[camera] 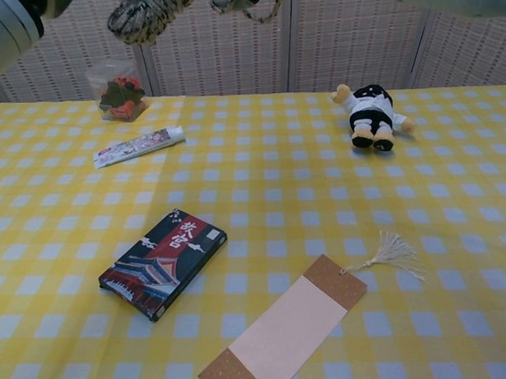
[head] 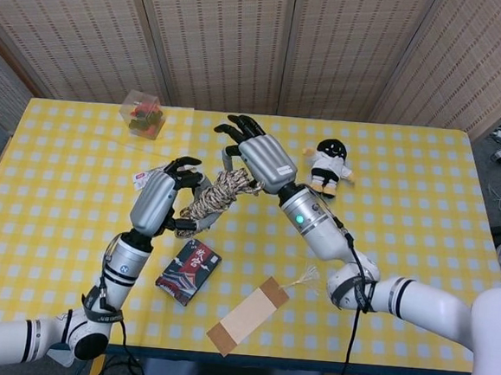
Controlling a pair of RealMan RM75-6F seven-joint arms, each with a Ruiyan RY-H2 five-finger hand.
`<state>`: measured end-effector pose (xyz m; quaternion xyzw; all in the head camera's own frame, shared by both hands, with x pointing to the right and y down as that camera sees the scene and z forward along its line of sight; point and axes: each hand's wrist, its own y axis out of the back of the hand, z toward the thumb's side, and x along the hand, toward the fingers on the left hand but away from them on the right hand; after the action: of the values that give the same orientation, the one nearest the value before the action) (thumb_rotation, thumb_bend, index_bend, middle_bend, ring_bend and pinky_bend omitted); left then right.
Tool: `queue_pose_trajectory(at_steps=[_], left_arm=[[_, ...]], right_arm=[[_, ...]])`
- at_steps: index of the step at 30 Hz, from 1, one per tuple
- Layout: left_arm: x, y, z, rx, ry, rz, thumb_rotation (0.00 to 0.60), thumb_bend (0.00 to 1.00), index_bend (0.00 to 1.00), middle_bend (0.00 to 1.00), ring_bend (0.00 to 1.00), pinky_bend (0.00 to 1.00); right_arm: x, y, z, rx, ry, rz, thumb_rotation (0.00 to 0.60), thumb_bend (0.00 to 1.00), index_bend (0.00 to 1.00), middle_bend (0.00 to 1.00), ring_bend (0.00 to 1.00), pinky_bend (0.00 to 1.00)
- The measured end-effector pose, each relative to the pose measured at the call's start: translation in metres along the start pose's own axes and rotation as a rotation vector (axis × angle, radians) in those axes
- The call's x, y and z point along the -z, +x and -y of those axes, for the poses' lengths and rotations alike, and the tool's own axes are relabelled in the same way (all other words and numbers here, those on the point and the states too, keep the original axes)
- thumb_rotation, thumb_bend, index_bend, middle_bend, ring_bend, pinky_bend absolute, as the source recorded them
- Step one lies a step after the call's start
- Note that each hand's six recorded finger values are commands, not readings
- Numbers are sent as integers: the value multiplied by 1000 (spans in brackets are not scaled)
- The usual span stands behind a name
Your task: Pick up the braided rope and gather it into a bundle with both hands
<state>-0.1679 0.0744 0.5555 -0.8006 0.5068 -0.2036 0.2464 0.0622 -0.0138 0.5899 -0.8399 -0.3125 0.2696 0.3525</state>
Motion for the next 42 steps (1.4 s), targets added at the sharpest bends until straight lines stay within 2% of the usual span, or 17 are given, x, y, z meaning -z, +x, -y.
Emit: queue_pose_trajectory(at_steps=[5,13,21,26,29,34,35,37,42], left_arm=[[9,3,-5,-22,-11,-36,558,266,722,766,584,203],[23,8,-16,-64,3,-84,555,266,724,766,584,203],[37,10,-26,-99,65,-137,522,266,724,766,584,203],[44,12,-31,-126,88,-165,529,266,725,766,584,203],[46,12,-34,-136,89,-172,528,266,724,766,584,203],[49,11,-38,-131,104,-175,528,266,724,766,584,203],[49,11,-38,-126,112,-175,528,266,724,766,584,203],[51,10,-39,-119,125,-175,530,266,725,766,584,203],[55,8,-41,-114,149,-178,528,266,725,766,584,203]], right_arm=[[7,6,6,12,-24,-25,600,352,640,177,0,0],[21,16,18,-9,-8,-16,600,353,640,177,0,0],[18,18,20,-11,17,-21,600,353,640,177,0,0],[14,20,23,-28,40,-19,600,353,633,168,0,0],[16,22,25,-43,49,-5,600,352,507,114,0,0],[22,27,25,-62,65,24,600,284,100,9,0,0],[22,28,24,-63,68,27,600,273,50,2,0,0],[24,31,22,-67,76,36,600,258,0,0,0,0],[31,47,13,-75,103,67,600,250,0,0,0,0]])
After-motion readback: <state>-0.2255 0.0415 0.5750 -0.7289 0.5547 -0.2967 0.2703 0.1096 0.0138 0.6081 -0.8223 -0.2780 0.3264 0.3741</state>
